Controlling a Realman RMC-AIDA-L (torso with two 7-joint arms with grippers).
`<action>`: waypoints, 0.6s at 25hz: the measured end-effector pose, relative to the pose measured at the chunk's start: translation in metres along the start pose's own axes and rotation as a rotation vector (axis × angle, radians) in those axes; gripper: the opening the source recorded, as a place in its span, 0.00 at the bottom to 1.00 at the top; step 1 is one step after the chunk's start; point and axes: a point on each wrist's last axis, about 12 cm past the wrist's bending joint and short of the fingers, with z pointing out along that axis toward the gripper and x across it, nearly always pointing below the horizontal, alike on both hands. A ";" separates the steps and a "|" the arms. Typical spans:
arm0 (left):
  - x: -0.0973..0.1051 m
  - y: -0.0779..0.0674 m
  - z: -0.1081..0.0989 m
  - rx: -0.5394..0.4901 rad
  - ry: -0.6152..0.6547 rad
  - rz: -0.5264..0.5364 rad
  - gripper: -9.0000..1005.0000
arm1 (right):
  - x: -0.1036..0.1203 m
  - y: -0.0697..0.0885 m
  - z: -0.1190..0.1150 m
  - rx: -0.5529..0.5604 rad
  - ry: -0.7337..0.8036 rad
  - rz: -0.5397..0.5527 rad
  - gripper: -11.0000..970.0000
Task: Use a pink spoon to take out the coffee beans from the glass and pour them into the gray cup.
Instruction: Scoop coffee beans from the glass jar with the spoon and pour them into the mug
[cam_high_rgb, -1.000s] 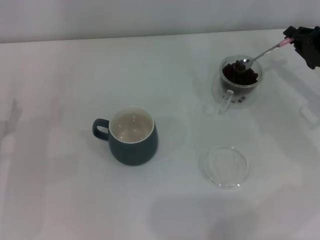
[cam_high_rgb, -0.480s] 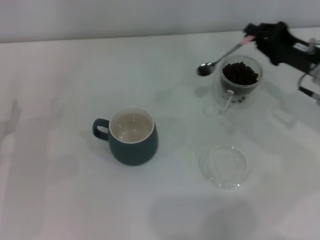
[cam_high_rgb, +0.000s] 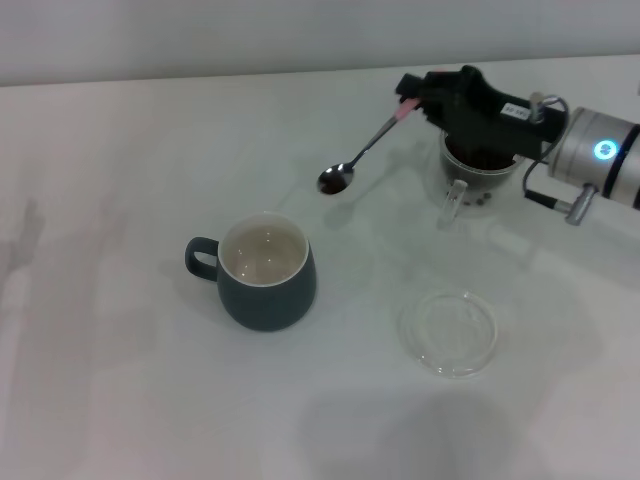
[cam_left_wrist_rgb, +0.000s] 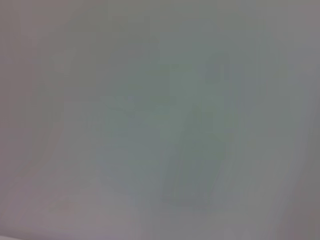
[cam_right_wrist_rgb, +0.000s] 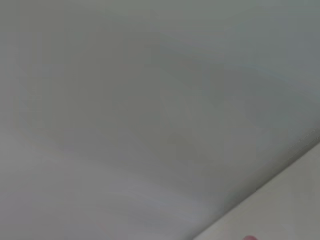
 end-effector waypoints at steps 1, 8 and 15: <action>0.000 0.000 0.000 0.000 0.000 0.000 0.87 | 0.002 0.001 0.002 -0.006 0.010 0.002 0.18; 0.000 -0.001 0.000 0.000 0.001 -0.002 0.87 | 0.015 0.008 0.015 -0.035 0.067 -0.001 0.18; 0.001 -0.003 0.001 0.003 0.004 -0.007 0.87 | 0.023 0.011 0.024 -0.036 0.113 -0.058 0.18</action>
